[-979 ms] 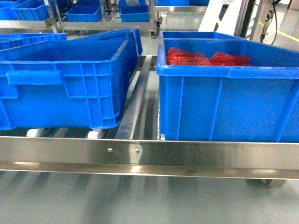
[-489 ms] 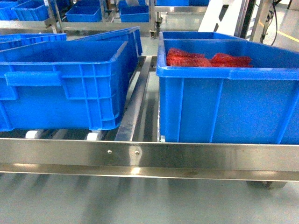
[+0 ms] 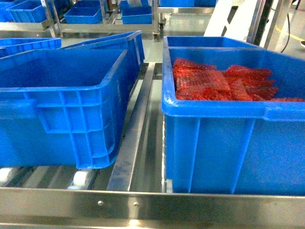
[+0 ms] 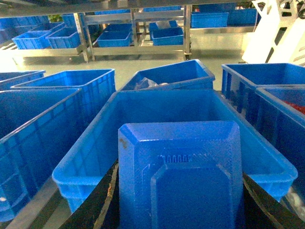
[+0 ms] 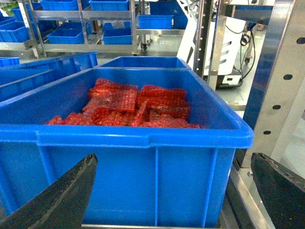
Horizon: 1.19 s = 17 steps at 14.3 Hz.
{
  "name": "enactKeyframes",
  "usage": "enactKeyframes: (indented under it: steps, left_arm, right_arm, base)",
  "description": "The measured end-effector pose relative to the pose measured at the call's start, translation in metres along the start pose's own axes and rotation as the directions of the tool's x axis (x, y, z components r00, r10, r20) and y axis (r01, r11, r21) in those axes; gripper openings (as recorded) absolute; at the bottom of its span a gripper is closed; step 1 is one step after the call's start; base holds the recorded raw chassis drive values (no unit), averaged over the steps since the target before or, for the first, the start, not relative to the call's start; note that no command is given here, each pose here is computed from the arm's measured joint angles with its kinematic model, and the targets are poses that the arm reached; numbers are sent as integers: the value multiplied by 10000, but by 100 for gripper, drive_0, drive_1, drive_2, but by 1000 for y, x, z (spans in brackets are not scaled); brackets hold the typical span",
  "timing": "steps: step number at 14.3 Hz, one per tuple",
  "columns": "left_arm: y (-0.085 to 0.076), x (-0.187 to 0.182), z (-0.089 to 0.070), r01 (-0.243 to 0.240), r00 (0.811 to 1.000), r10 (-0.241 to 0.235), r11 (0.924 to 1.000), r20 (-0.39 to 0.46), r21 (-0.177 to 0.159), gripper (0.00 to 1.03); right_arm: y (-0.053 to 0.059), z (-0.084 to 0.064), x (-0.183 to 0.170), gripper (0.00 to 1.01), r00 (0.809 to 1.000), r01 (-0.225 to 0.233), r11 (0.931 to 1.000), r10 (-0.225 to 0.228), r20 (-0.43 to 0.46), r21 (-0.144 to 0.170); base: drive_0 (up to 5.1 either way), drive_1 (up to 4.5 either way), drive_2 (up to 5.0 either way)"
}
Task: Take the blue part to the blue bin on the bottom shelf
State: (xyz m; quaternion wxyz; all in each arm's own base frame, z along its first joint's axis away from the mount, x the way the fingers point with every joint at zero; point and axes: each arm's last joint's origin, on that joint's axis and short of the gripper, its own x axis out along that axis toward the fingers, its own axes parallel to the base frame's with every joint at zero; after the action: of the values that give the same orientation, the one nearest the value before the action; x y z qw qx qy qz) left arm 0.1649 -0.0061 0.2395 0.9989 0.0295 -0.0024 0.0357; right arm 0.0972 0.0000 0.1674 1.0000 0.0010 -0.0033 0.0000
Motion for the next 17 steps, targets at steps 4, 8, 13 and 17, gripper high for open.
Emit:
enactKeyframes:
  steps: [4, 8, 13, 17]
  left_arm:
    - [0, 0, 0, 5, 10000, -5, 10000, -26, 3, 44]
    - [0, 1, -1, 8, 10000, -8, 10000, -64, 8, 44]
    - [0, 0, 0, 6, 10000, -6, 10000, -30, 4, 44]
    - [0, 0, 0, 9, 10000, -9, 10000, -30, 4, 44]
  right_arm:
    - [0, 0, 0, 98, 10000, 0, 10000, 0, -42, 4]
    - [0, 0, 0, 98, 10000, 0, 10000, 0, -19, 4]
    - [0, 0, 0, 98, 10000, 0, 10000, 0, -38, 4]
    - [0, 0, 0, 98, 10000, 0, 10000, 0, -38, 4]
  base:
    - [5, 415, -406]
    - [8, 419, -403]
    - [0, 0, 0]
    - [0, 0, 0]
